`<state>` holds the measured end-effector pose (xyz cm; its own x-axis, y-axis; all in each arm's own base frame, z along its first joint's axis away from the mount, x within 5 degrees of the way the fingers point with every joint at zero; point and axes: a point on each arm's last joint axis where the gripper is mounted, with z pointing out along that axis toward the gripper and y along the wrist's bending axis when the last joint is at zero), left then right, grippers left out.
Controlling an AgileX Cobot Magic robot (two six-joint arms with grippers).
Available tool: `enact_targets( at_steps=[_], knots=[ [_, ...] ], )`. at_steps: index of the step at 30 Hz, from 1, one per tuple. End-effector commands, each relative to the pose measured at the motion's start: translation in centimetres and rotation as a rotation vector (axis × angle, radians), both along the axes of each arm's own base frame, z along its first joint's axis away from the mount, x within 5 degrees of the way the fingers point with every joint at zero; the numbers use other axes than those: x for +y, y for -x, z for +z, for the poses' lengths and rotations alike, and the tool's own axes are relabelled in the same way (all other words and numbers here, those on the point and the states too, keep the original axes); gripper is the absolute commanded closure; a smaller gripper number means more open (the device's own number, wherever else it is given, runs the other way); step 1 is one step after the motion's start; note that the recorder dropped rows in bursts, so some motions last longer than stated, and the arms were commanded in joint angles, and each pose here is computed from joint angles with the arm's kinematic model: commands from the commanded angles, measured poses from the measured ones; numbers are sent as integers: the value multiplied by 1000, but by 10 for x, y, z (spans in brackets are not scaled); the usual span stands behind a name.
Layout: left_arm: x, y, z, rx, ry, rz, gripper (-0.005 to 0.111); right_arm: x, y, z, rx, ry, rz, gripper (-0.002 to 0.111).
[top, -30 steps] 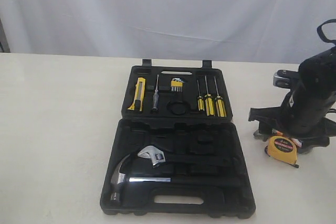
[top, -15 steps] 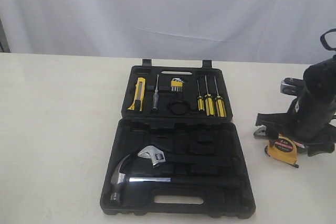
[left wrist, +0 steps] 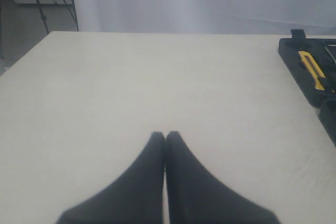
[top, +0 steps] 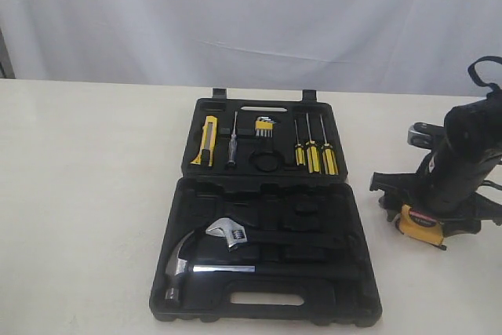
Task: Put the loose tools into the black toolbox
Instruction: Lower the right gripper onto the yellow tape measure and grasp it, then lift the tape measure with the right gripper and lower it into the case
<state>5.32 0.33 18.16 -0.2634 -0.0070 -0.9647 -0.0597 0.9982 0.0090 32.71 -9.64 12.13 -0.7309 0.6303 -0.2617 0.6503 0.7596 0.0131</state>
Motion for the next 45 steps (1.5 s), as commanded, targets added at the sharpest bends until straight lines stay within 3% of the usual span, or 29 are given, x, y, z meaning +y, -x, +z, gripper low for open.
enact_targets(
  at_steps=[1, 6, 16, 26, 34, 40, 45],
  knots=[
    [0, 0, 1, -11, 1, -4, 107, -2, -1, -4, -8, 3, 5, 35],
    [0, 0, 1, -11, 1, -4, 107, -2, -1, -15, 20, -5, 6, 39],
    [0, 0, 1, -11, 1, -4, 107, -2, -3, -7, -5, 7, 36, 109],
    [0, 0, 1, -11, 1, -4, 107, 21, -1, 83, -265, 104, 182, 108],
    [0, 0, 1, -11, 1, -4, 107, 97, -10, 145, -460, 99, 426, 109],
    [0, 0, 1, -11, 1, -4, 107, 172, -38, 156, -551, 43, 595, 109],
    [0, 0, 1, -11, 1, -4, 107, 205, -73, 127, -464, -1, 596, 109]
  ],
)
